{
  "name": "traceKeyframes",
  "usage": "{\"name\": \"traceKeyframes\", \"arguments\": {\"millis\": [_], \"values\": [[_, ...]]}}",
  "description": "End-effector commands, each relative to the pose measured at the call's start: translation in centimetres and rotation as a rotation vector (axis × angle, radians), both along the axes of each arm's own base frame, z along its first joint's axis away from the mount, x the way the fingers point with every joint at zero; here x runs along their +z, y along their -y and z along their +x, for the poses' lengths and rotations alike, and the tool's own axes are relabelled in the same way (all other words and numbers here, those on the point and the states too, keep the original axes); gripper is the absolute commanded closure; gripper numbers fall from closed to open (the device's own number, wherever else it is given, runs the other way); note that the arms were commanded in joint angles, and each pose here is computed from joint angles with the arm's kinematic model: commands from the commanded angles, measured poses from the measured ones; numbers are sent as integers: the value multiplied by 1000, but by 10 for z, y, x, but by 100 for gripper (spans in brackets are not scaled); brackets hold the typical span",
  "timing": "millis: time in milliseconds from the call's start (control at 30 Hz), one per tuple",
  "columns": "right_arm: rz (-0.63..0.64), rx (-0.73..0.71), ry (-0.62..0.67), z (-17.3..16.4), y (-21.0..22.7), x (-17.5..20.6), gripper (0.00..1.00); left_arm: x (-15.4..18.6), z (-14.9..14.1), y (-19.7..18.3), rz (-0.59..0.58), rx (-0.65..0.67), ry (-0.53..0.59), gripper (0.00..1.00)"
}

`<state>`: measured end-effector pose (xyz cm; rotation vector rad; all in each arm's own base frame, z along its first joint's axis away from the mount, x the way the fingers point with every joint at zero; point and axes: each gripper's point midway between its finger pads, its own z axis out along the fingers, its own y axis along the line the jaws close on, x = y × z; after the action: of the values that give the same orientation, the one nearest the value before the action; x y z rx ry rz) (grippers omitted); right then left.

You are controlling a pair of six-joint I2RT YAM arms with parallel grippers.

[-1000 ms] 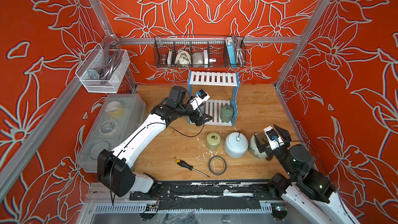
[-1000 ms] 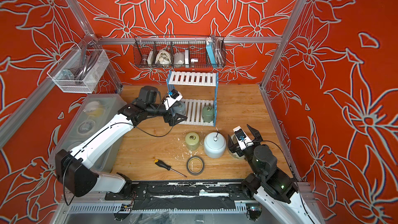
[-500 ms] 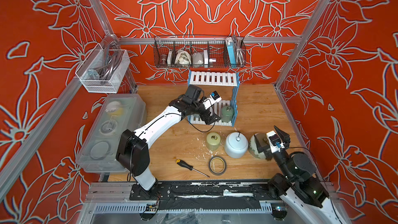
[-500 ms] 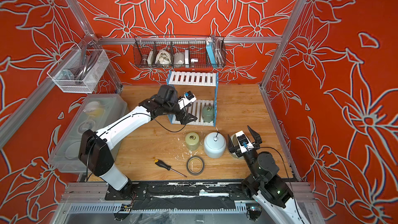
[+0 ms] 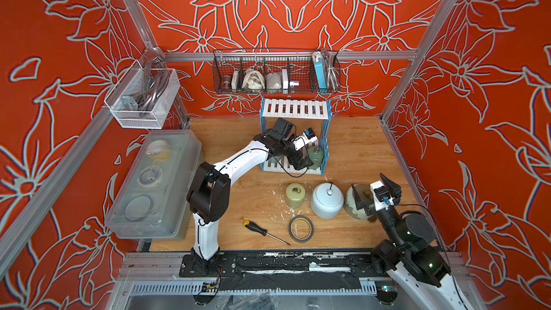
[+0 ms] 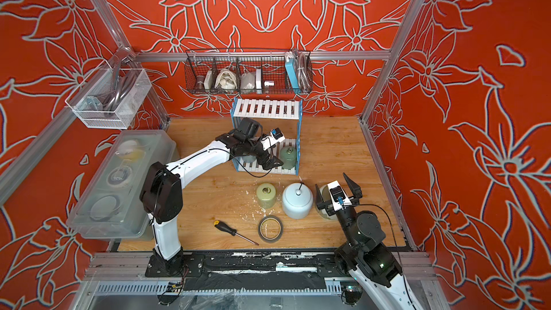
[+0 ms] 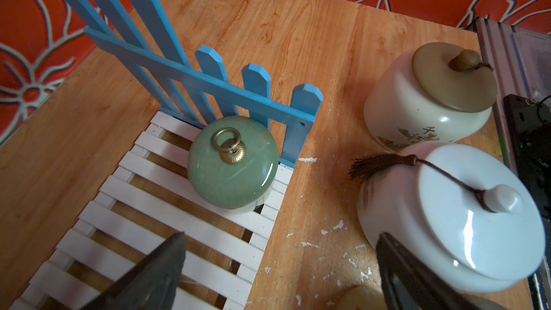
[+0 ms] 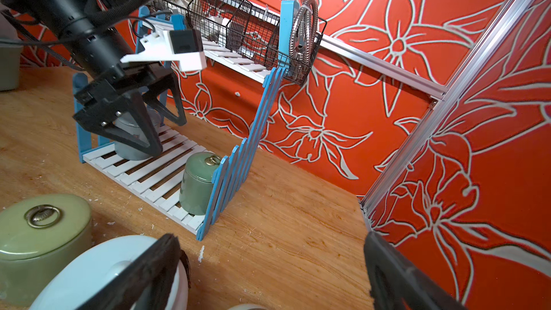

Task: Remove the tea canisters from the shelf
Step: Pick up the tea canister from the shelf.

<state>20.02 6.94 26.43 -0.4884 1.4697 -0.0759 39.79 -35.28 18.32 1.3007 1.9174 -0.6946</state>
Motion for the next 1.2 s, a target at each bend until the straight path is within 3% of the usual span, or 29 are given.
{"name": "traceKeyframes", "arguments": {"millis": [0,600,900,1167], "values": [[34,4,28,-1,1,6,0,-7,5,12,6,-30,13,1],[29,-8,27,0,3,5,0,-67,43,37,89,-12,-69,1],[28,-6,30,-1,4,6,0,-77,41,48,85,-33,-70,1],[25,-5,29,-1,4,6,0,-74,42,56,59,-46,-67,25]]}}
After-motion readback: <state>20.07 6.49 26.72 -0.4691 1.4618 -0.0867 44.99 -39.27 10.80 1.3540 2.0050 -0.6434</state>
